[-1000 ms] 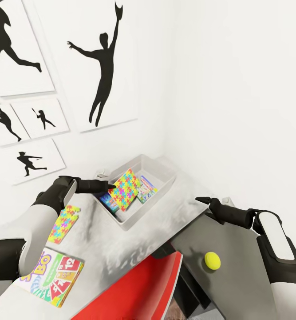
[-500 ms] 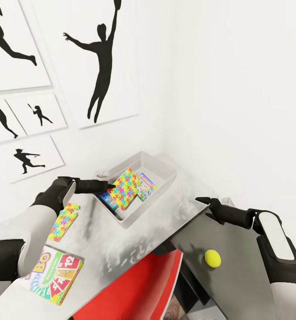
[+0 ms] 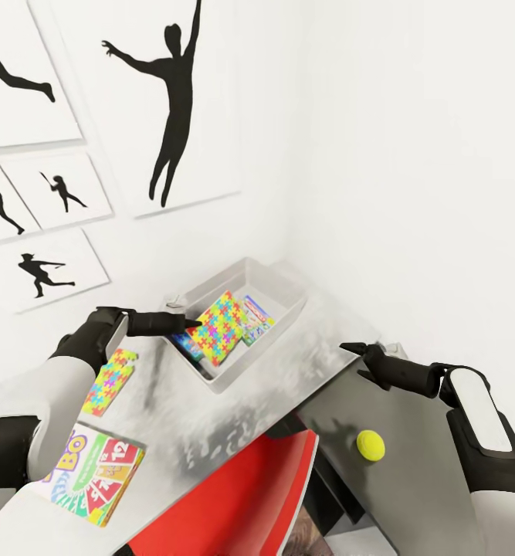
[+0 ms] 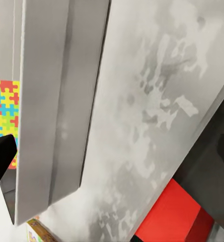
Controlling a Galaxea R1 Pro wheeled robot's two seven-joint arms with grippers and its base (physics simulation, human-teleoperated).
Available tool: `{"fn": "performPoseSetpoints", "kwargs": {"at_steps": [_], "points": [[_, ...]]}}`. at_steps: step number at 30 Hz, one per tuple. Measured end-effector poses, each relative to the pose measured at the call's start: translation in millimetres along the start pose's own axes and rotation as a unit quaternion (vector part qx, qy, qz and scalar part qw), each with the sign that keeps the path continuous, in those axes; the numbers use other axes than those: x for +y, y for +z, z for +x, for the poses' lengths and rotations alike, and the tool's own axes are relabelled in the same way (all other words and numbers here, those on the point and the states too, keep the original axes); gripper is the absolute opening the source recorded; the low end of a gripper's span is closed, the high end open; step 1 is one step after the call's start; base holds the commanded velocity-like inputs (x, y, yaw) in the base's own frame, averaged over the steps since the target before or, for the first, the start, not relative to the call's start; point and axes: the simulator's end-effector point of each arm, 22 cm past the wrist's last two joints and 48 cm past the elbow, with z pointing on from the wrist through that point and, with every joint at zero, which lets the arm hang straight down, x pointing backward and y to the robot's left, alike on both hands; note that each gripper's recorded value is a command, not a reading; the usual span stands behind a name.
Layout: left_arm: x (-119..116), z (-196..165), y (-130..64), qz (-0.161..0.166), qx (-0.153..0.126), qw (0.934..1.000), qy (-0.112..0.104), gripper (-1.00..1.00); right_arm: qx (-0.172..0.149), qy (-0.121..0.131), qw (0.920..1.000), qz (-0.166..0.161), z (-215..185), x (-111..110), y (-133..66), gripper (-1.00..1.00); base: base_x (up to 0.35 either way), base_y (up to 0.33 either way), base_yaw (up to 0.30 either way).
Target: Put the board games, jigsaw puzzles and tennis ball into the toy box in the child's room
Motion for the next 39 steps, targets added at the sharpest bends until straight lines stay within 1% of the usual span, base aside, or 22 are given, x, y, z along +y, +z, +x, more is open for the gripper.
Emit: {"fn": "performPoseSetpoints", "kwargs": {"at_steps": [1, 5, 19, 22, 28, 39], "points": [[-1.5, 0.0, -0.4, 0.006, -0.001, 1.0000, -0.001, -1.00, 0.000, 0.000, 1.0000, 0.000, 0.3, -0.7, 0.5, 1.00, 0.000, 0.000, 0.000], [-1.7, 1.8, 0.6, 0.014, -0.001, 0.9999, -0.004, -1.00, 0.002, 0.002, 1.0000, 0.002, 1.4, -3.8, 2.6, 1.00, 0.000, 0.000, 0.000], [11.4, 11.7, 3.7, 0.011, 0.005, 0.9998, -0.013, -1.00, 0.009, 0.009, 0.9999, 0.009, 5.5, -14.8, 9.9, 1.00, 0.000, 0.000, 0.000], [17.9, 12.8, 0.0, 0.008, 0.004, 0.9998, -0.016, -1.00, 0.011, 0.010, 0.9998, 0.012, 6.6, -17.5, 11.5, 1.00, 0.000, 0.000, 0.000], [17.9, 17.1, 1.1, 0.019, 0.007, 0.9996, -0.019, -1.00, 0.014, 0.012, 0.9997, 0.015, 8.5, -21.9, 14.6, 1.00, 0.000, 0.000, 0.000], [16.6, 15.9, 2.9, 0.022, 0.004, 0.9997, -0.012, -1.00, 0.015, 0.014, 0.9997, 0.016, 9.9, -24.2, 15.9, 1.00, 0.000, 0.000, 0.000]]}}
